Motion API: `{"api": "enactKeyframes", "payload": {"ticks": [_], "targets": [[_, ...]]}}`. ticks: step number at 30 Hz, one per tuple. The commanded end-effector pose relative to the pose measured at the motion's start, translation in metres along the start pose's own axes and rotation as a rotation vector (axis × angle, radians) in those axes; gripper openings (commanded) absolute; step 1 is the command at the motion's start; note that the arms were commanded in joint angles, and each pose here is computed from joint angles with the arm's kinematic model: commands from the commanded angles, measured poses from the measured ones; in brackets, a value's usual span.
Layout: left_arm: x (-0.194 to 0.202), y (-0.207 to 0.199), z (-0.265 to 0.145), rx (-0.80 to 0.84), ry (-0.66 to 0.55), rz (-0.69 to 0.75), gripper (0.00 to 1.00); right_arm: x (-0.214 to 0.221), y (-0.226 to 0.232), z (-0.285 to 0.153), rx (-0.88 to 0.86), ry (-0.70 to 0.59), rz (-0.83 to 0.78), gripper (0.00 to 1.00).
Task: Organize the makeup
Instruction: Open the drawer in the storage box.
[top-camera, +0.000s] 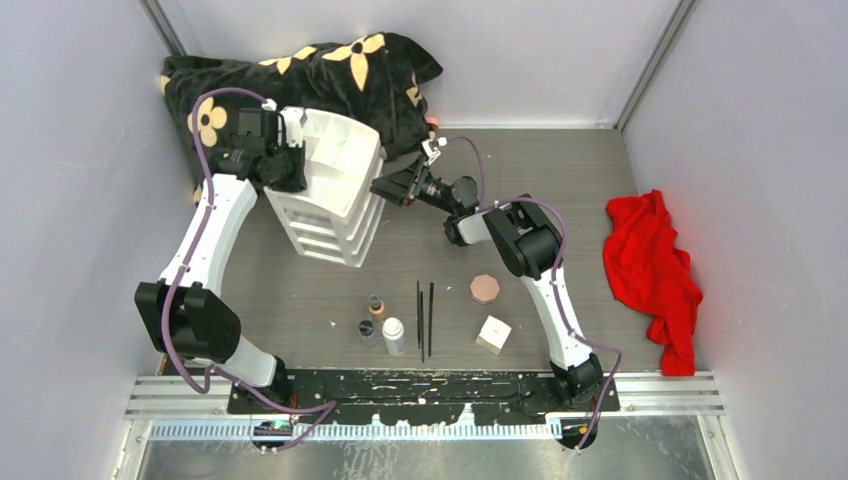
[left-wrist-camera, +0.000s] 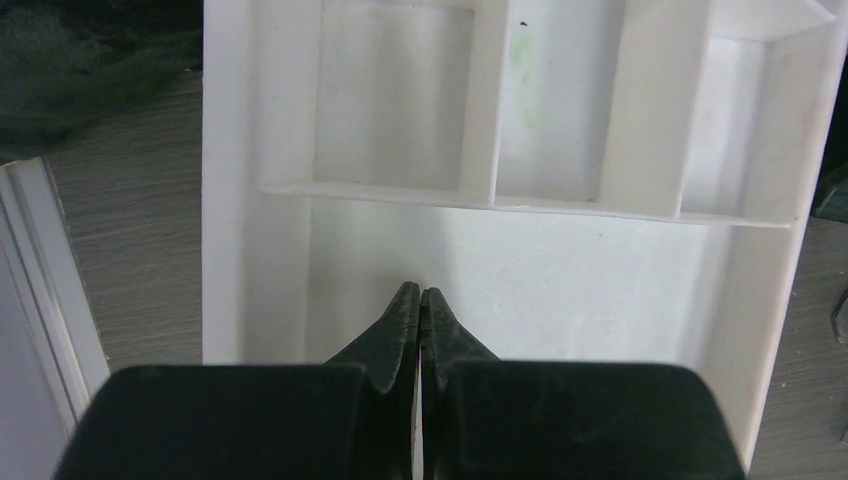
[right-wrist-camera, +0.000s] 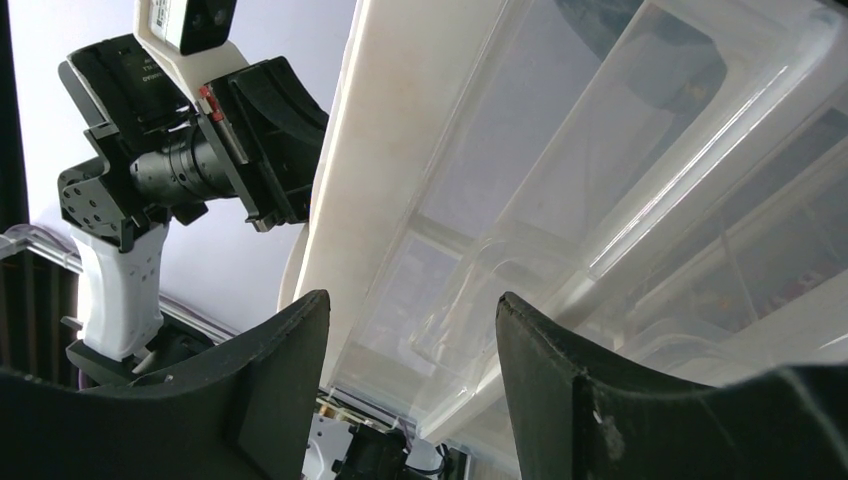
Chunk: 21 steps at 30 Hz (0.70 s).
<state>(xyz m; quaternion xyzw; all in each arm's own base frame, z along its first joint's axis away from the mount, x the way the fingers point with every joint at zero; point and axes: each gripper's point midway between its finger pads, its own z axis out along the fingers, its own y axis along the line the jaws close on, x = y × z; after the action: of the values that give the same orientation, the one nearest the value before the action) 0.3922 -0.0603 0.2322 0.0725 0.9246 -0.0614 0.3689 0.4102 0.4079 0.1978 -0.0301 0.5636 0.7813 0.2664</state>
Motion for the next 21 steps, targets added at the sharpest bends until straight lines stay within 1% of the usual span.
{"api": "enactKeyframes", "payload": {"ticks": [1, 6, 10, 13, 21], "targets": [[0.021, -0.003, 0.008, -0.021, 0.099, 0.03, 0.0, -0.001, 0.067, 0.015, -0.171, 0.028, -0.157, 0.66], [0.024, -0.004, 0.013, -0.02, 0.118, 0.033, 0.0, 0.007, 0.07, 0.022, -0.19, 0.047, -0.153, 0.67], [0.026, -0.004, 0.014, -0.02, 0.122, 0.033, 0.0, 0.011, 0.08, 0.026, -0.24, 0.051, -0.149, 0.66], [0.029, -0.002, 0.016, -0.025, 0.132, 0.035, 0.0, 0.01, 0.088, 0.024, -0.266, 0.043, -0.146, 0.66], [0.034, 0.0, 0.022, -0.038, 0.152, 0.037, 0.0, 0.008, 0.111, 0.016, -0.267, 0.035, -0.188, 0.67]]}}
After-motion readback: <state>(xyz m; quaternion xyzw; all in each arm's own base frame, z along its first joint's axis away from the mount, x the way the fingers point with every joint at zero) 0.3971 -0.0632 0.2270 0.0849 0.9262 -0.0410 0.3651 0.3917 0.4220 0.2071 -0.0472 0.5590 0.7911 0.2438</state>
